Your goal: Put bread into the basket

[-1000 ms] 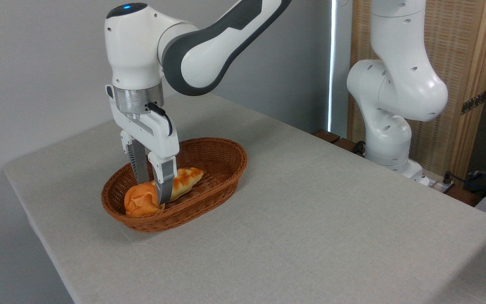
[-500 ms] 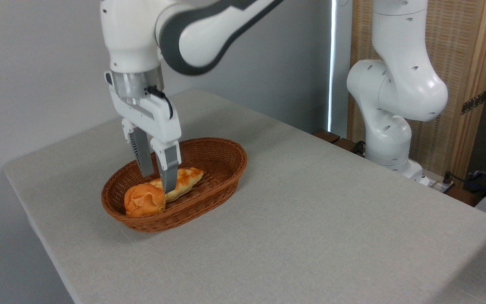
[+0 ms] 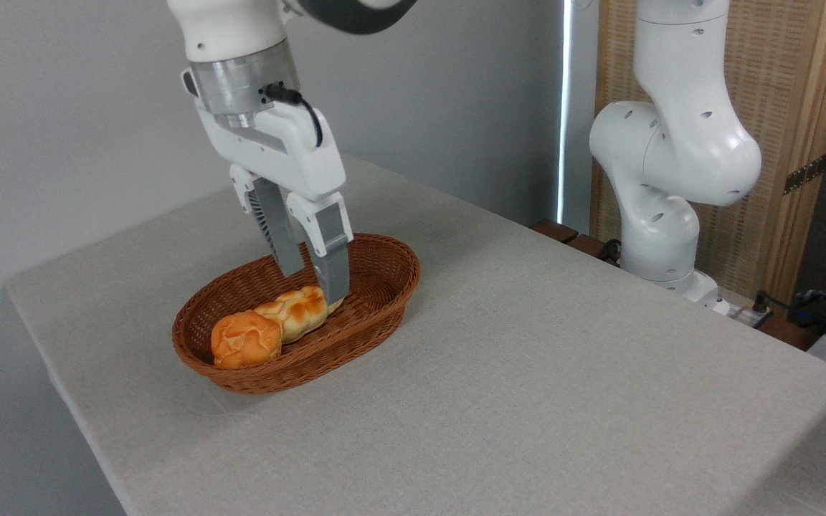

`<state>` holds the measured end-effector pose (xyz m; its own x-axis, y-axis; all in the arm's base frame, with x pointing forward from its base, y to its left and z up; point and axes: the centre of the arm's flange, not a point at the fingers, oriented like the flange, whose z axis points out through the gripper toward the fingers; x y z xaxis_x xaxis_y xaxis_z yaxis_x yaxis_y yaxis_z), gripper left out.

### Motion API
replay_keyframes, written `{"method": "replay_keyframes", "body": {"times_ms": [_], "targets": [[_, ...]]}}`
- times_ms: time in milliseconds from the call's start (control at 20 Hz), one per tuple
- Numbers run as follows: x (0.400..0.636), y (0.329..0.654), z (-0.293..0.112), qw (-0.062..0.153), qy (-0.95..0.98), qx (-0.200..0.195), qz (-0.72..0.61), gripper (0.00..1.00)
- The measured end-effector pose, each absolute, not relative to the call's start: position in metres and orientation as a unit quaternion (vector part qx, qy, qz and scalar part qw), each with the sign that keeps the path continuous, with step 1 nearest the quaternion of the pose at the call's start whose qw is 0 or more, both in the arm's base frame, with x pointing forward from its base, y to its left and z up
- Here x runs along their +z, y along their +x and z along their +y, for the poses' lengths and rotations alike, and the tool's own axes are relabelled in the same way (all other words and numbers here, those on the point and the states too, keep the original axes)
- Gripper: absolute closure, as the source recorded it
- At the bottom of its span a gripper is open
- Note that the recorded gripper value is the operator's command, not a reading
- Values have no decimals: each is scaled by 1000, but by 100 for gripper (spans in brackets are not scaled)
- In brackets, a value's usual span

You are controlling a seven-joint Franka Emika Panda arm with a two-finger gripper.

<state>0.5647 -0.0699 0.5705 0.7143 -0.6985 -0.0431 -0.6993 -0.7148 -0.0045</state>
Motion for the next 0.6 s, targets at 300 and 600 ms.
{"method": "replay_keyframes", "body": {"times_ms": [300, 600], "targets": [[607, 550, -33, 14, -927, 6, 375, 0], [608, 549, -30, 14, -928, 5, 373, 0]]}}
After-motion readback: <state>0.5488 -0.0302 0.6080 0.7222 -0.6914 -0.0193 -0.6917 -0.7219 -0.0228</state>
